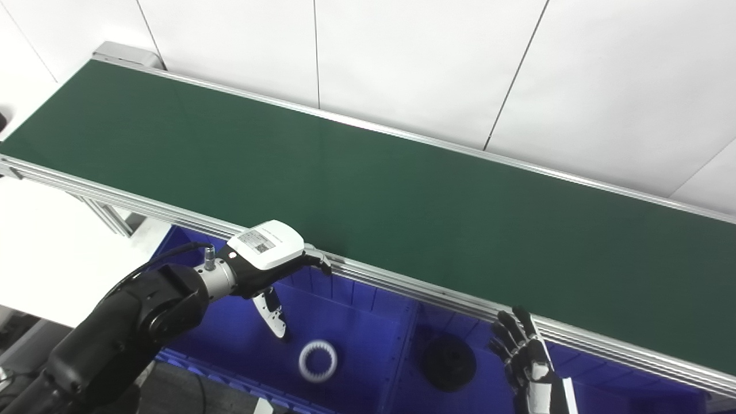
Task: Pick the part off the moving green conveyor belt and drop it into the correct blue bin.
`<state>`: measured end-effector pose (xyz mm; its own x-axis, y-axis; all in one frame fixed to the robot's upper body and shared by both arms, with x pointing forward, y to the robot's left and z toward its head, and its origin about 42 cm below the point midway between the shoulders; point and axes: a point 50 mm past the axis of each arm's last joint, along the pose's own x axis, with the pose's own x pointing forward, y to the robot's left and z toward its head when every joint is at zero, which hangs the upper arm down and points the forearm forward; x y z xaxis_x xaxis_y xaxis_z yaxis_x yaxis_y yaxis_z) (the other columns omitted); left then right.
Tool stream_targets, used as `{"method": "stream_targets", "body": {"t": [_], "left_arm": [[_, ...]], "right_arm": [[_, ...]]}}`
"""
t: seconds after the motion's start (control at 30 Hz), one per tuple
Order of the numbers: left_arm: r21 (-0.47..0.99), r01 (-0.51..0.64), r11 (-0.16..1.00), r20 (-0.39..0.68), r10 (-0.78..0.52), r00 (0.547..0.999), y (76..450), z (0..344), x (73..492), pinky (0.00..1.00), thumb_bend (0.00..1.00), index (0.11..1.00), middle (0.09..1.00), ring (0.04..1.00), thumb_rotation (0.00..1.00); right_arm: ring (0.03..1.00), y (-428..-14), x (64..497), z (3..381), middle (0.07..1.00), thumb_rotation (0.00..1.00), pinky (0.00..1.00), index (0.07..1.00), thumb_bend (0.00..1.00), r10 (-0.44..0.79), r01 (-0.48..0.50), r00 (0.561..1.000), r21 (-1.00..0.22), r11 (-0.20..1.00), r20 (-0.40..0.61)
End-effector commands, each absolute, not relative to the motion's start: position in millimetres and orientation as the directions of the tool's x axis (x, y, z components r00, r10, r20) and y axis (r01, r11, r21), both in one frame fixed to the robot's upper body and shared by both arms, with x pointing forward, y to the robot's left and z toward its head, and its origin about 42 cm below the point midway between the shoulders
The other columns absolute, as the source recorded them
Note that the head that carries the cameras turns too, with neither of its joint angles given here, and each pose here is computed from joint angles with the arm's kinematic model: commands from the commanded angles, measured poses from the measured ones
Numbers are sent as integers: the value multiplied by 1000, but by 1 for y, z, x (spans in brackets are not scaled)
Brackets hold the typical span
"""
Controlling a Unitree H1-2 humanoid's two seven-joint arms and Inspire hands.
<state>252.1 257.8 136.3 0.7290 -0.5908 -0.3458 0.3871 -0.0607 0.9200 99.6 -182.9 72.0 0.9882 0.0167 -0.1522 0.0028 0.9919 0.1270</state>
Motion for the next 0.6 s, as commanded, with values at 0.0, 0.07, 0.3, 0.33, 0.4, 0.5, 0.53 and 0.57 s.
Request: {"method": "stream_targets", "body": {"t": [0.0,0.07,0.3,0.33,0.4,0.5,0.53,0.57], "left_arm": [[943,333,-5,-270,-597,755,258,154,250,623,1000,763,786,734,313],[946,325,26,-245,-600,762,257,160,244,619,1000,761,778,727,296],[907,323,271,-87,-629,773,247,188,215,600,1000,757,776,722,354],[874,340,348,-51,-629,775,245,194,209,598,996,759,777,722,373],[789,370,490,13,-616,787,240,208,199,610,981,767,788,736,406],[609,405,682,120,-584,803,234,232,188,658,921,797,820,778,438],[574,411,708,138,-579,804,234,236,187,687,885,808,831,796,451],[503,415,758,177,-560,810,232,240,185,699,865,811,837,805,461]], "right_arm": [[885,-180,102,80,892,942,843,929,839,20,-5,993,136,991,-114],[886,-180,102,80,891,943,844,930,835,20,-5,993,136,991,-113],[888,-180,102,80,894,949,842,932,844,26,-11,993,129,992,-114],[887,-180,102,80,894,950,840,931,845,26,-12,993,126,992,-114],[883,-178,103,80,892,967,830,933,852,31,-19,993,101,995,-117],[879,-173,104,82,892,970,816,934,855,32,-21,992,88,996,-123],[882,-171,105,82,896,970,817,939,852,33,-23,992,85,996,-124],[883,-169,105,81,897,968,816,940,848,36,-26,992,81,996,-124]]}}
